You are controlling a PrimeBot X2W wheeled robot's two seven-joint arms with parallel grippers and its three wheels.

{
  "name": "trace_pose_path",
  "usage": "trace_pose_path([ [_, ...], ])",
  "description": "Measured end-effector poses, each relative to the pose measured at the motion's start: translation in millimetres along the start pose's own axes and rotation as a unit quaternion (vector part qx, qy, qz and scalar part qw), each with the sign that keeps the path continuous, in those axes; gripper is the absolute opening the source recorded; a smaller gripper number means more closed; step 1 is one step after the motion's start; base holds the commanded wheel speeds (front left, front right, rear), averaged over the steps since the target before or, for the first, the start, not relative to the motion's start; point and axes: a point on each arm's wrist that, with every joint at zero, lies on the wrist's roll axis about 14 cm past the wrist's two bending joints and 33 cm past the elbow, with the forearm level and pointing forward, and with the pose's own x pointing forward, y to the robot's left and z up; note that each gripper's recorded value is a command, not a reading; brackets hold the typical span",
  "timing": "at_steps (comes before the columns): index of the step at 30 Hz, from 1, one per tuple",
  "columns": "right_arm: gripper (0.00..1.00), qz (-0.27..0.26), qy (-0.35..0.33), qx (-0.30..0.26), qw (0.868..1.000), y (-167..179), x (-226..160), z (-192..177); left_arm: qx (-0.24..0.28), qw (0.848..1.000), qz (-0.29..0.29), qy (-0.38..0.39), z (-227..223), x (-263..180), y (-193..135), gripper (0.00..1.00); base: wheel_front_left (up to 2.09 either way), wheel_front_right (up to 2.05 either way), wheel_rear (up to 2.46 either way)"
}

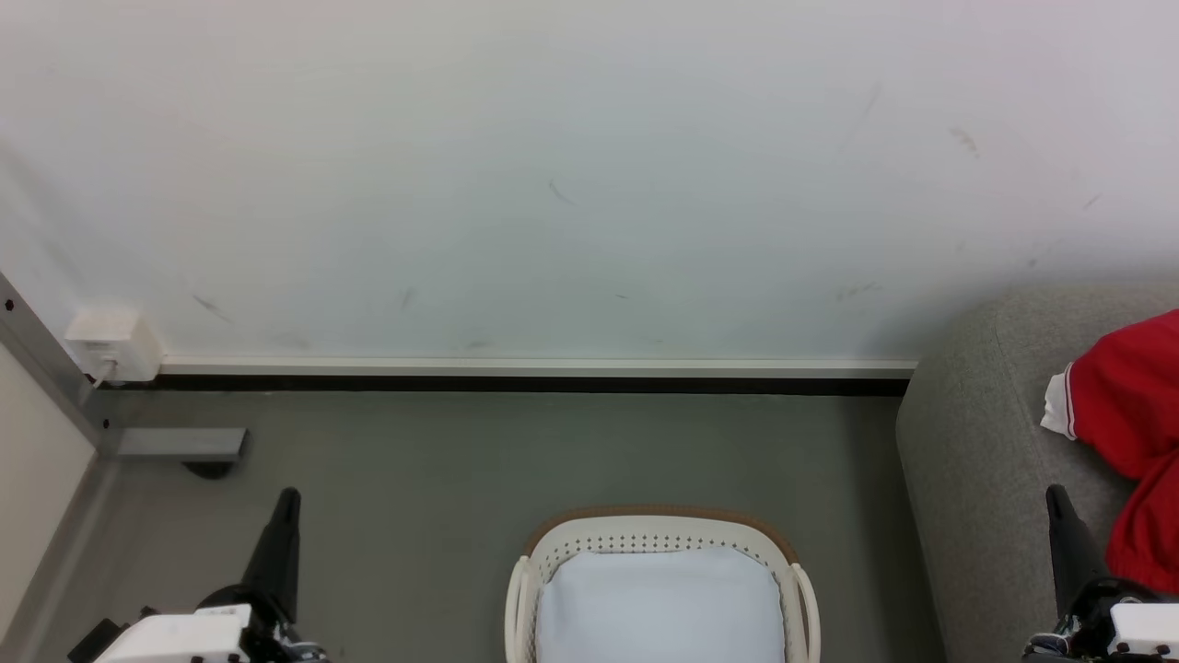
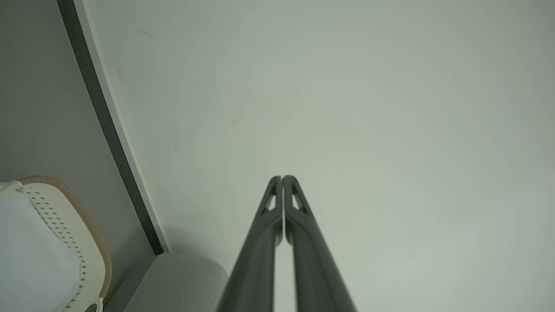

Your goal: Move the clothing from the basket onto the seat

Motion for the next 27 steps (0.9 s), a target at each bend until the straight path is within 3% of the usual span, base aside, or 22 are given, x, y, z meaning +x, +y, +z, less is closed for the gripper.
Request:
trace_pose_path([
  [27,0.00,0.000,-0.001,0.001,1.000,0.0,0.0,0.2,0.000,1.000,0.000,0.000,0.0,0.0,-0.1,0.00,0.00,0.00,0.00],
])
